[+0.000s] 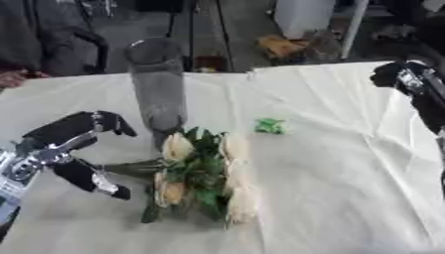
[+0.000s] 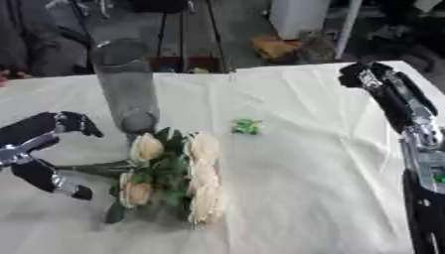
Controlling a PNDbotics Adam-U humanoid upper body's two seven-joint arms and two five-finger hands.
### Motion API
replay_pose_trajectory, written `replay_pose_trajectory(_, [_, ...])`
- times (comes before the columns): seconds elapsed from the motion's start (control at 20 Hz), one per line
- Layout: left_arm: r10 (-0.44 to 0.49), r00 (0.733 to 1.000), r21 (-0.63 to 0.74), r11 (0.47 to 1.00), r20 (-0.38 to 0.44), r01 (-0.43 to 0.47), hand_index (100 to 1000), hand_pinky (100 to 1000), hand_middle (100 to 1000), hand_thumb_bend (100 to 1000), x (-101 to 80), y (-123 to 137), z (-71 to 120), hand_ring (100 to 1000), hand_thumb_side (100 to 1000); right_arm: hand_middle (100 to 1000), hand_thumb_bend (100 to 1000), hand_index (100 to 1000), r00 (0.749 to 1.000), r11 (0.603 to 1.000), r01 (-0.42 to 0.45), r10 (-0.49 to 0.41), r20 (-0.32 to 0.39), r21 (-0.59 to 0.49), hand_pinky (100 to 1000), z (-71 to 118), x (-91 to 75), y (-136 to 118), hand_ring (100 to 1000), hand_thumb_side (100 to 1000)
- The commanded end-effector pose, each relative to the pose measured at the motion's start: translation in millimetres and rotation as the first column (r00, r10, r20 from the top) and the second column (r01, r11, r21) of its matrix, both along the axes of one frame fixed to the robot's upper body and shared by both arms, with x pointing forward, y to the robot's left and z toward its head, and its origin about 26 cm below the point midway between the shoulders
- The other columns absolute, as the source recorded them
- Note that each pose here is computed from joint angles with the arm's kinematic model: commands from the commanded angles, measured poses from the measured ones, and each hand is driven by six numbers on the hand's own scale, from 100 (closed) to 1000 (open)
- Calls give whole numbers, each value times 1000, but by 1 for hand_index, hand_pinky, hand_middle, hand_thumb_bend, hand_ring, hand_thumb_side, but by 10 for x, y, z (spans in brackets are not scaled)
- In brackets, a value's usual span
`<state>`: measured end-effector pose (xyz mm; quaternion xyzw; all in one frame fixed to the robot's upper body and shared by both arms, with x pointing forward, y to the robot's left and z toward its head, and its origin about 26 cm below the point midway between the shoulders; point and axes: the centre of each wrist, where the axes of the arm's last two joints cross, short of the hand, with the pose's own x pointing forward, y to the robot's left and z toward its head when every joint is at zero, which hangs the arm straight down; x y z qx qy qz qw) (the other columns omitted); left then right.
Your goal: Arrange flowers into the vase.
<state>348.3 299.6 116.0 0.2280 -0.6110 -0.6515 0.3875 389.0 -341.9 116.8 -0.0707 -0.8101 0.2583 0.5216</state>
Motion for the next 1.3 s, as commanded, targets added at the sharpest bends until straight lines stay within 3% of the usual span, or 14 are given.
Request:
replay_pose_trajectory(0.05, [-1, 1000, 53, 999, 14, 0, 773, 755, 684, 917, 10, 28, 2, 723, 561, 543, 100, 717, 999, 1000, -4, 5, 34, -20, 793, 133, 20, -8, 754, 817])
replay_pose_trajectory(0.5, [3, 1000, 91, 996, -11, -2, 760, 748, 661, 896, 24, 35, -158, 709, 550, 542, 100, 722, 999, 1000, -4, 4, 33, -19, 793, 131, 21, -9, 754, 818])
replay_pose_trajectory(1.25, [20, 1000, 39, 999, -18, -19, 729, 719, 605, 874, 65, -23, -307, 649, 556, 542, 100, 723, 1000, 1000, -5, 5, 31, -17, 793, 121, 20, -4, 753, 820])
replay_pose_trajectory(1.3, [23, 1000, 39, 999, -19, -22, 715, 695, 563, 876, 70, -27, -316, 606, 556, 542, 100, 723, 1000, 1000, -5, 6, 30, -17, 792, 119, 20, -4, 753, 820])
